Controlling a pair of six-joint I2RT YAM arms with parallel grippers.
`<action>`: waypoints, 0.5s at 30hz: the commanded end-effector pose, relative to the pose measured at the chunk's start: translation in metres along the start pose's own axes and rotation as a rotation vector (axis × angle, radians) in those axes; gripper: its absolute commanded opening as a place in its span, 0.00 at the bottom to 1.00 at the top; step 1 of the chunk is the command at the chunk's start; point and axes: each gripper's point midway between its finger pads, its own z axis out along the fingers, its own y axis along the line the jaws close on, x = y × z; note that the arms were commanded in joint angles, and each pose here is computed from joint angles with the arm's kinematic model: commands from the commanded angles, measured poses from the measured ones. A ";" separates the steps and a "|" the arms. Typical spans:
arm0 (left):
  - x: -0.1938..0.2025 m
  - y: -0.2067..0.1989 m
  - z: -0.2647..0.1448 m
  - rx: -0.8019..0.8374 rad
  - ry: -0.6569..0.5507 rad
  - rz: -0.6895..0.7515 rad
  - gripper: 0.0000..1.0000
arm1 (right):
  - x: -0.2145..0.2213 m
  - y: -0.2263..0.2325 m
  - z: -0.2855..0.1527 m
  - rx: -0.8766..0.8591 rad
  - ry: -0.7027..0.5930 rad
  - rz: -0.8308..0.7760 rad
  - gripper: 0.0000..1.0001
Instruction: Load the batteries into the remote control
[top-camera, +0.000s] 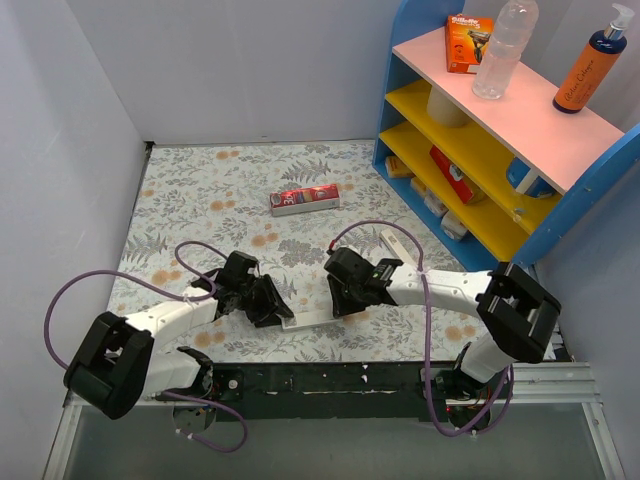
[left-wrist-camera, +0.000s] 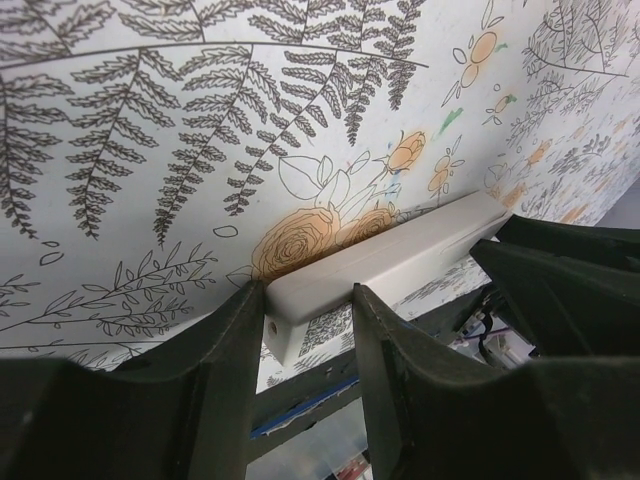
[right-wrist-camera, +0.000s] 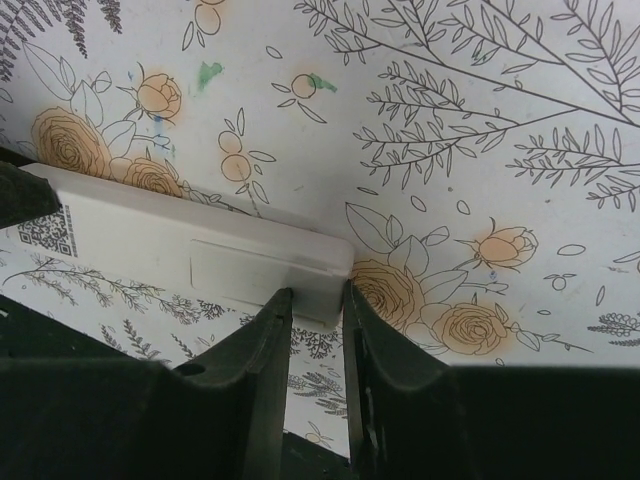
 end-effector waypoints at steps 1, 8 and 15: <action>0.013 -0.027 -0.002 0.133 0.033 -0.020 0.29 | 0.075 0.011 0.022 -0.125 0.248 0.059 0.30; 0.015 -0.022 -0.002 0.129 0.025 -0.040 0.23 | 0.089 -0.004 0.020 -0.105 0.273 0.096 0.27; 0.017 -0.024 -0.002 0.137 0.031 -0.049 0.22 | 0.078 0.013 0.018 -0.147 0.266 0.070 0.18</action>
